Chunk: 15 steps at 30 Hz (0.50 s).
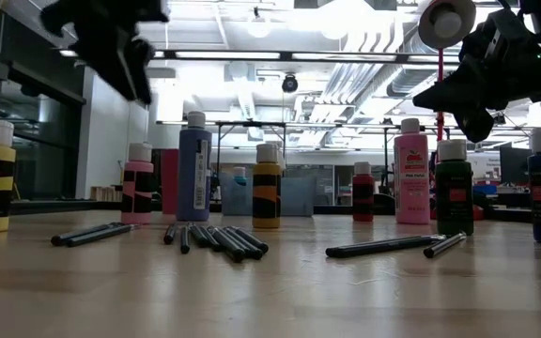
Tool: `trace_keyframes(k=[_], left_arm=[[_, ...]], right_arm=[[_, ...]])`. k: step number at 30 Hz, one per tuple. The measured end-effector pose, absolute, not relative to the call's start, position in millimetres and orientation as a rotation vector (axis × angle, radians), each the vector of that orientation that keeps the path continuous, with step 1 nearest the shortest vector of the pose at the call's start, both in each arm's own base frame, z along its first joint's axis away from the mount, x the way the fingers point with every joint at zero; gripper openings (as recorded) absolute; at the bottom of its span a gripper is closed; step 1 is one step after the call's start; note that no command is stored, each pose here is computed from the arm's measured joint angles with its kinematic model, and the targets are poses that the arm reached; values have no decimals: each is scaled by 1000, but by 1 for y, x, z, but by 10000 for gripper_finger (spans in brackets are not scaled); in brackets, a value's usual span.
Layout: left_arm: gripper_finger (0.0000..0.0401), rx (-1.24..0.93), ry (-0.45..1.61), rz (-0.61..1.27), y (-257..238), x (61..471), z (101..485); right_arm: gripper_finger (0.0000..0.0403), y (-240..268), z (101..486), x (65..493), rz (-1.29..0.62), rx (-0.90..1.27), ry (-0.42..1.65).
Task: Pick & Place Paint Supplies
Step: Put the pink paint bottle into the black bin
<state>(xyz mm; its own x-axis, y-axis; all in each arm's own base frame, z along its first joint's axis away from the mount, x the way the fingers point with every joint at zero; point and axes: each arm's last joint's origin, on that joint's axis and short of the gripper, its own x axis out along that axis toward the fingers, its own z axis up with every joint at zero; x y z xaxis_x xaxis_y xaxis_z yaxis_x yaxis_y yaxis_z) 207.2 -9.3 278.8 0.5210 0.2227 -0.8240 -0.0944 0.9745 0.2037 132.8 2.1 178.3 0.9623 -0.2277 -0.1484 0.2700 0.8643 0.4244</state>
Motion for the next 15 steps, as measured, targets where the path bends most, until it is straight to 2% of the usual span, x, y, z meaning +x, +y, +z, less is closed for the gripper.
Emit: trace_keyframes(k=[5,15], left_arm=[[252,68,972,201,-9,207,254],[252,119,1028,218,-1,212,234]], right_arm=[[3,2,178,133,-261,458,94],[3,2,178,133,-261,458,94]])
